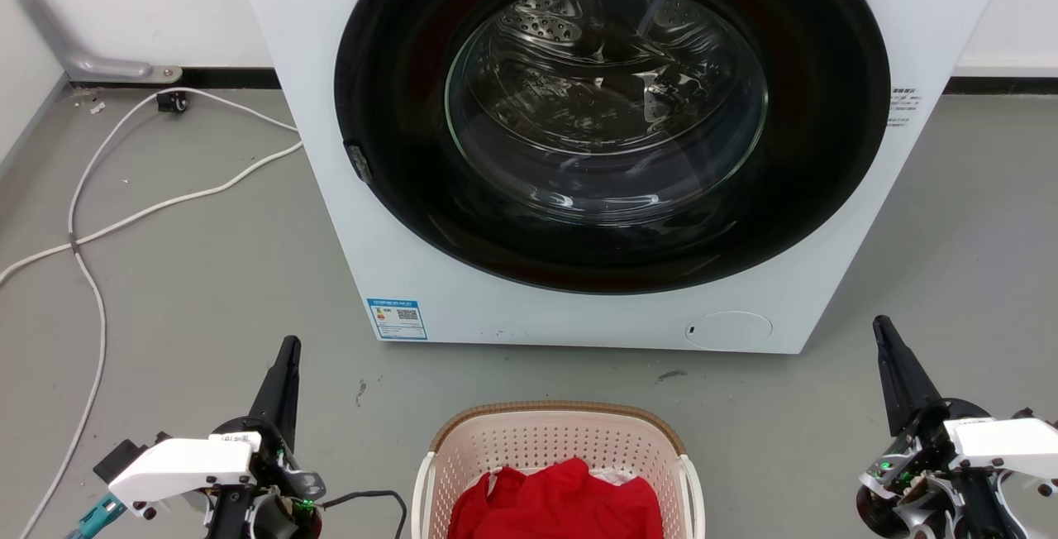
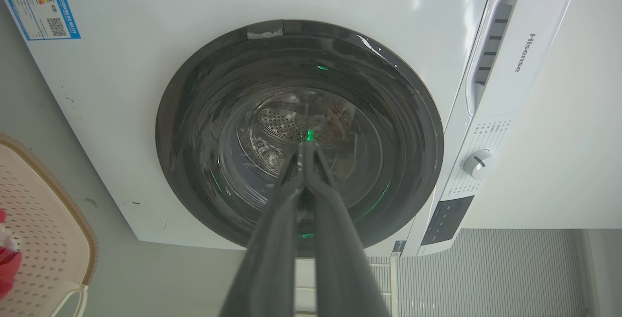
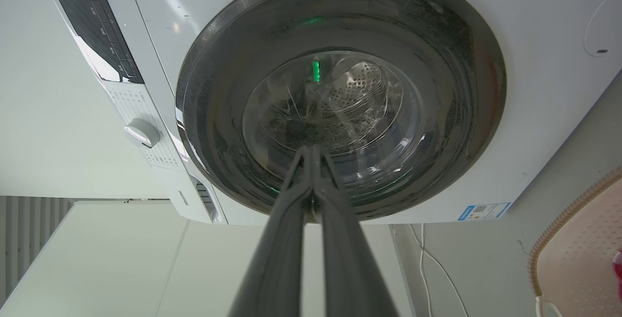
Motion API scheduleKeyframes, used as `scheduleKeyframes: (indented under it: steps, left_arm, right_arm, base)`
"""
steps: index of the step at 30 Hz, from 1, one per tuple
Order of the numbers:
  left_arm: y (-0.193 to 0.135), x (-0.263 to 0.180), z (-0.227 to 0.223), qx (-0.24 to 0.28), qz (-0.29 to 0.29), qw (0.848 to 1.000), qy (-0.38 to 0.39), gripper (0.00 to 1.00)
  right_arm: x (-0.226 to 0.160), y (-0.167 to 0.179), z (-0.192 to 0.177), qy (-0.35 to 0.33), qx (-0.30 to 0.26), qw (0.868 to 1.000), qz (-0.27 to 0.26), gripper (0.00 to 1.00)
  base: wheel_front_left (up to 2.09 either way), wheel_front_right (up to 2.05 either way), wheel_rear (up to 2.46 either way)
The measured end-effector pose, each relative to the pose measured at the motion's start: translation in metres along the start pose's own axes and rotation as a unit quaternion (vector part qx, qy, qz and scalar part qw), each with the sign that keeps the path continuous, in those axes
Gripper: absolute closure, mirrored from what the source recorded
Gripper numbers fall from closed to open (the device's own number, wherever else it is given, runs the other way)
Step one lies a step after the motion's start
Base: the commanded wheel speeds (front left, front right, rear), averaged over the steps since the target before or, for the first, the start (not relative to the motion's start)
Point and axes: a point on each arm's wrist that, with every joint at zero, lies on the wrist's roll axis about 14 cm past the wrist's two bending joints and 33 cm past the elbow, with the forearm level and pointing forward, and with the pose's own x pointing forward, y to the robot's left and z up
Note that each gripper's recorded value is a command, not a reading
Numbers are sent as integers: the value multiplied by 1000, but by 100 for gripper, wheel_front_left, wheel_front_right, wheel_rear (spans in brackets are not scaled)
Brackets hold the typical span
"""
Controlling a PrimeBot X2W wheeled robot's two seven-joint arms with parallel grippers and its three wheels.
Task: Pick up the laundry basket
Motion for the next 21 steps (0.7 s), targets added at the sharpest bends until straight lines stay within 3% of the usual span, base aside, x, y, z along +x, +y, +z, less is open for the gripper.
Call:
scheduleKeyframes:
  steps: [19, 20, 21]
  left_arm:
    - [0, 0, 0, 0, 0, 1000, 0, 100]
    - [0, 0, 0, 0, 0, 1000, 0, 0]
    - [2, -1, 0, 0, 4, 1000, 0, 0]
  right_arm:
    - [0, 0, 0, 0, 0, 1000, 0, 100]
    - [0, 0, 0, 0, 0, 1000, 0, 0]
    - [-1, -2, 0, 0, 0, 1000, -4, 0]
  base:
    - [0, 0, 0]
    - [0, 0, 0]
    - [0, 0, 0]
